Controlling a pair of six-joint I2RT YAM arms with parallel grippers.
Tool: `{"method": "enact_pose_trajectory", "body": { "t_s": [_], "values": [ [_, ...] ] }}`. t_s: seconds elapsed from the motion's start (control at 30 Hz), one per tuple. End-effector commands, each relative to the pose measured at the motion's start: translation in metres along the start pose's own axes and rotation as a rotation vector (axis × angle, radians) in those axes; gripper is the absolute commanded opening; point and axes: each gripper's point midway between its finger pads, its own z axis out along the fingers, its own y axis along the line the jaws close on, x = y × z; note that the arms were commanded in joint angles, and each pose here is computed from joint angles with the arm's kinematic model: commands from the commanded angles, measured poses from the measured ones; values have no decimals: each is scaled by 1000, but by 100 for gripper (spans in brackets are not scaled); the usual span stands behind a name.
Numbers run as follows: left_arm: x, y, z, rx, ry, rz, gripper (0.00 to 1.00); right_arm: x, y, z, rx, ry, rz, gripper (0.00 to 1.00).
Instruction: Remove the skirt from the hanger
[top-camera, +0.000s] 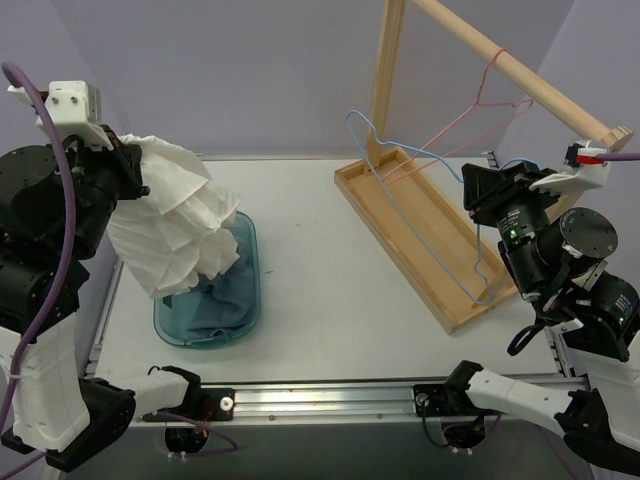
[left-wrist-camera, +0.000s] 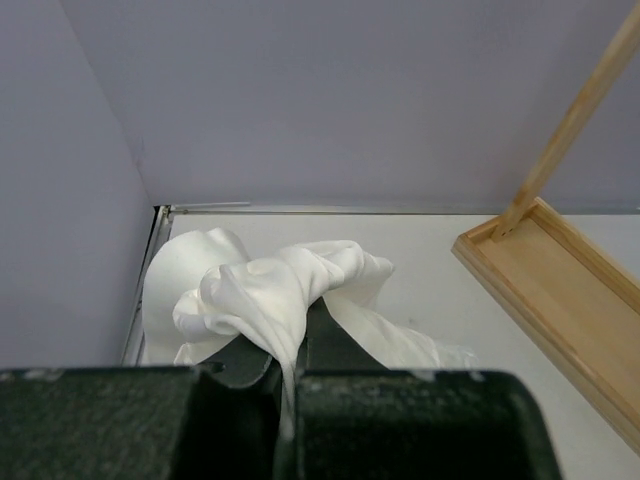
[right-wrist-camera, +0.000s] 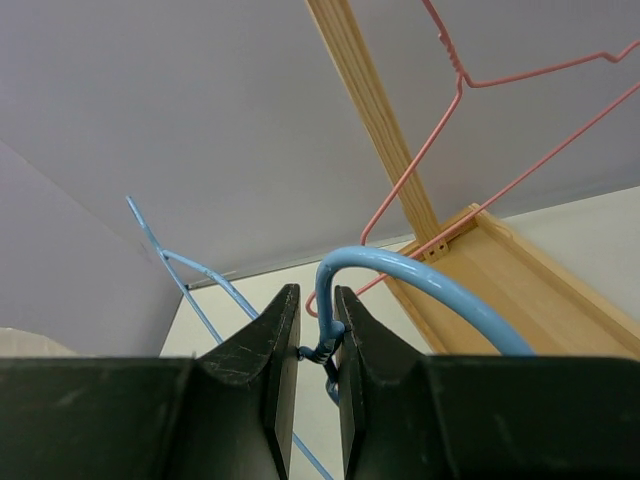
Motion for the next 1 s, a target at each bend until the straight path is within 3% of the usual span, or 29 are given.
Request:
{"method": "enact_pose_trajectory", "body": {
  "t_s": [0.0,0.47,0.67,0.97],
  "values": [
    [-10,13,-2,-60,-37,33,2,-13,9,0,-34,-29,7,0],
    [106,-32,42,134,219,30,2,-12,6,-5,-48,-26,-1,0],
    [131,-49,61,237,290,-64,2,-11,7,-8,-63,-22,0,0],
    [199,9,71,134,457,-274,2,-11,8,-11,-83,-15,-3,0]
  ]
}}
